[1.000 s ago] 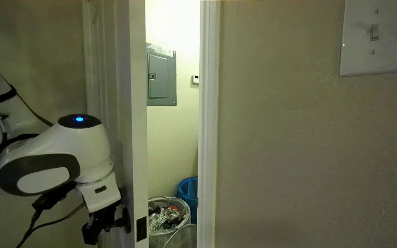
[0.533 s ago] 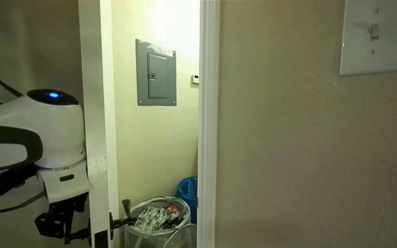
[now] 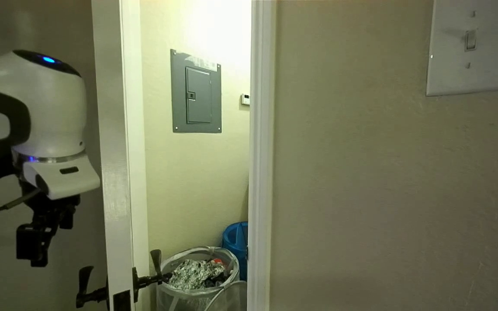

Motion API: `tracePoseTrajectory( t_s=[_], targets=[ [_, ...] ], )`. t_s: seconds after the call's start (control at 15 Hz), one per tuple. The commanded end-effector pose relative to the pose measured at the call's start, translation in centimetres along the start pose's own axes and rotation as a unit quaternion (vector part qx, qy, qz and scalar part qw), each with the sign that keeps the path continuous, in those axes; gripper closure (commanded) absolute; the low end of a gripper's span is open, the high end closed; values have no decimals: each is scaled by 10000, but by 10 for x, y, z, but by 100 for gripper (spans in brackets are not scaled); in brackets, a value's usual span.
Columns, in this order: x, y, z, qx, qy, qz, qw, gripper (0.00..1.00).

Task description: Open the door.

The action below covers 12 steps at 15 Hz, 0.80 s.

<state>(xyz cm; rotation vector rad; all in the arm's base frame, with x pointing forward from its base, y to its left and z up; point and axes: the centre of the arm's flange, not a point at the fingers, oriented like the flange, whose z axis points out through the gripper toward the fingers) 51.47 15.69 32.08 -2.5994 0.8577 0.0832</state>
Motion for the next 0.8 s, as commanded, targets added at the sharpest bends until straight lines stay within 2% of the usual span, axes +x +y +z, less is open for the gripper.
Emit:
tracePoseTrajectory(
  t_s=[0.0,0.27,0.53,0.6,0.73],
  targets=[
    [-19,-2,-31,-59,-62,-1014,9948,0],
    [-37,8,-51,-522,-480,-1985,9775,0],
    [-43,21,-69,-1238,-818,-2733,9504,0],
    [-35,11,-50,-1003,-775,-2414,9621,0],
    [-36,14,-57,-1140,-803,-2555,9567,0]
  ],
)
